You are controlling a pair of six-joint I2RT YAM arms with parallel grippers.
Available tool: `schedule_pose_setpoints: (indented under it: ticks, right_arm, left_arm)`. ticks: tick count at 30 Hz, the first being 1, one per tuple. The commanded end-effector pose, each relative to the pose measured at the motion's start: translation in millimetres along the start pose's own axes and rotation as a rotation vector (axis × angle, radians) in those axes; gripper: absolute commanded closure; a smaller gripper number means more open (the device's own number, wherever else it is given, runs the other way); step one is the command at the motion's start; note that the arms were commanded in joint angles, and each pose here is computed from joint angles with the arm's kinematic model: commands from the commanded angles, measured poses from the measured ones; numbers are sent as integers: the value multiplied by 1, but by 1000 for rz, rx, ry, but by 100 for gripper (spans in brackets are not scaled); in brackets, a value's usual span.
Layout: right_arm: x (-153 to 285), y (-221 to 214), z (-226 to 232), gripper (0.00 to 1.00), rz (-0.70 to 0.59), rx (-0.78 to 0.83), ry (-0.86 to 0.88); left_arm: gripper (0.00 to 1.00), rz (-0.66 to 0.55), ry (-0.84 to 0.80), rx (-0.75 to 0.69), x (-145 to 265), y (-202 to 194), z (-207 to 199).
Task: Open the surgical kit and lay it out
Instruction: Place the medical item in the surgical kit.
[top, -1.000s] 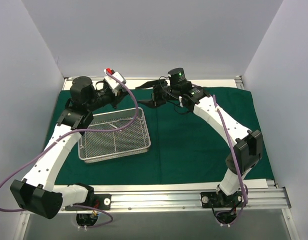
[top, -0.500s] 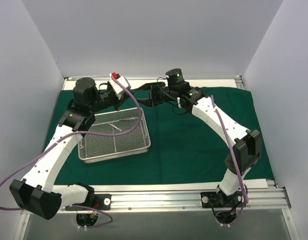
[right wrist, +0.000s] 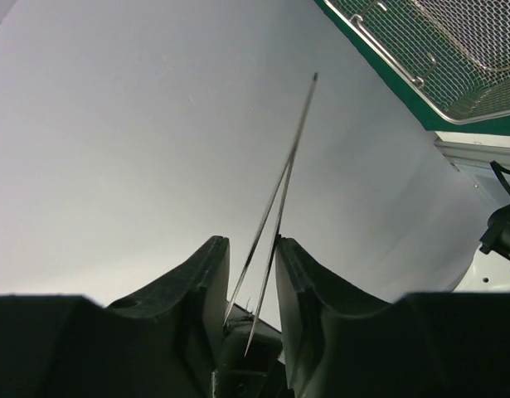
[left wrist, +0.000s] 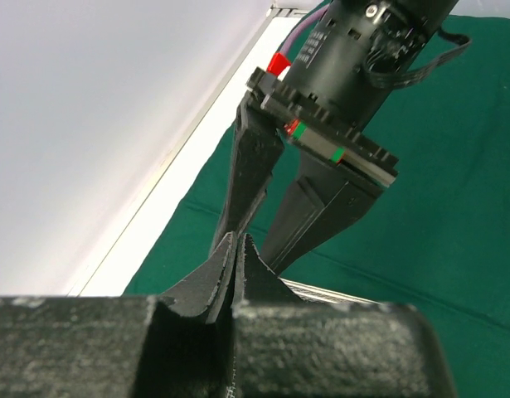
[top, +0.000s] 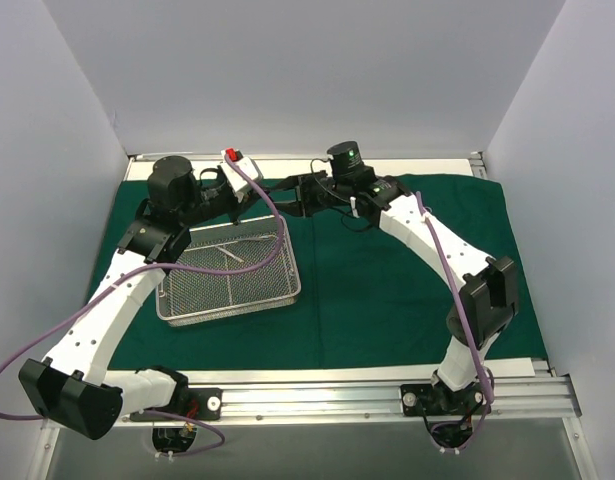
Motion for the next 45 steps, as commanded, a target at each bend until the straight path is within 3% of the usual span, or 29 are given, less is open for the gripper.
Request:
schedule_pose_setpoints:
  ticks: [1,7,10,14,16,20,24,27,30,38,42,45]
  right_arm:
    - [-5,-3,0,72,16,10,-1]
    - [-4,-3,-3,91,19,7,-2]
    - [-2,-4,-2,100,20,8,5]
    - [0,-1,-2,100,5,9,11]
    - [1,4,-6,100,-17,8,-12]
    - [14,33,-13,100,-114,20,-31]
    - [41,98,-29,100,-305,83,-122]
    - [60,138,-41,100,-393,111,-192]
    - [80,170,-55,100,-502,129,-264]
    - [149,274,-103,100,-896,160,-638]
    - [148,310,-120,100,-966,117,-755]
    - [143,327,-127,100,-1009,61,-761]
  left_arm:
    - [98,-56,-69,-34,3,18,-12]
    - [98,-56,-84,-24,3,17,-15]
    - [91,-47,-82,-14,3,14,-15]
    - [45,-12,-14,41,6,5,-8]
    - [6,-11,19,61,9,3,-3]
    - [6,14,90,102,16,-5,3]
    - [6,99,392,251,31,-26,34]
    - [6,139,409,287,36,-37,33]
    - [6,147,532,361,47,-47,40]
    - [6,361,493,409,38,-98,31]
    - [6,492,525,517,37,-122,31]
    - [6,480,540,576,35,-123,31]
Point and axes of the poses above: each gripper's point midway between its finger pads, its own x axis back along the fingers, its own z axis along the line the jaws close on, y = z × x, the point moved 3 cm from there along x, back along the fingers, and after that the axes turned 3 degrees about x, right-handed, at the moved point
